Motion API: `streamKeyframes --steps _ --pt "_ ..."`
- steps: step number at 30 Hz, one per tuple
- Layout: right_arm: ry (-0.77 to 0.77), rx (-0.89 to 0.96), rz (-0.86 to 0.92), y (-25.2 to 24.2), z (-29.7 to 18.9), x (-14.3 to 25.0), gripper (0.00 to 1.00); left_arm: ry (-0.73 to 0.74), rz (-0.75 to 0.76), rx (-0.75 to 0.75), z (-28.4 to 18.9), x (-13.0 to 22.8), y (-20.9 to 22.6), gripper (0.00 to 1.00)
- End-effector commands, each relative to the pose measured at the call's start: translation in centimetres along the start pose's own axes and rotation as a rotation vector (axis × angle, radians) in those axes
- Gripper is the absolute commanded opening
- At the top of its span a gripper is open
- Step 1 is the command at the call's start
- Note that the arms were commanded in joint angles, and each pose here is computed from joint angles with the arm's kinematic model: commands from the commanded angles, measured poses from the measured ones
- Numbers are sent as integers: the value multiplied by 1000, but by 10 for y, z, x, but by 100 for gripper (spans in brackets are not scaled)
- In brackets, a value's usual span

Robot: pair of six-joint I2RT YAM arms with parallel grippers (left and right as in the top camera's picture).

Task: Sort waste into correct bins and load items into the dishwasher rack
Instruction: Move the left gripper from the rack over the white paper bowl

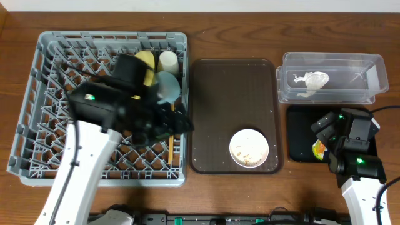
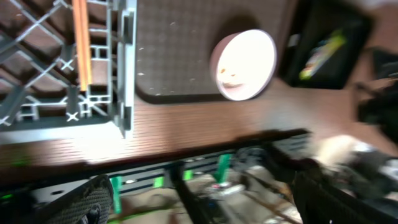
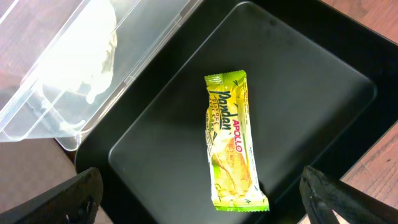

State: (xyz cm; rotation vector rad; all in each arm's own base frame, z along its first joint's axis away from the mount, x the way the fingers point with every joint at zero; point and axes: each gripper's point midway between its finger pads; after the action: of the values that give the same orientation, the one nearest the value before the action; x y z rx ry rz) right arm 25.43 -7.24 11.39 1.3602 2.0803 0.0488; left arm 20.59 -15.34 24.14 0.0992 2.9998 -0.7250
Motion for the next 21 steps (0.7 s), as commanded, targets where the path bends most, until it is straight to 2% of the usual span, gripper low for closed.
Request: streamKeyframes --steps 1,4,12,16,21 --pt "-19 7 -6 -1 -1 -6 99 -51 -50 -220 17 1 15 94" --pt "-19 7 -6 -1 -1 -6 99 -95 -1 -245 33 1 -3 93" --pt "-19 7 -6 -1 -1 -6 99 -164 249 -158 84 13 -66 93" --pt "-19 7 -6 -1 -1 -6 99 -149 336 -164 109 25 -82 93" --pt "-19 7 -6 -1 -1 -6 99 -108 375 -180 137 32 -91 93"
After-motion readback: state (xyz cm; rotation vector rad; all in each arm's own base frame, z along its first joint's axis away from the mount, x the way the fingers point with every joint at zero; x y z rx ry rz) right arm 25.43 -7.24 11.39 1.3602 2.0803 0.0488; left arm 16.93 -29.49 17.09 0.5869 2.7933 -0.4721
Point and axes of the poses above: each gripper's point midway between its finger pads, its own z axis out along the fingers, its own y axis along the line the jaws close on, x = y × z, and after that the axes turned 12 degrees about z, right-handed
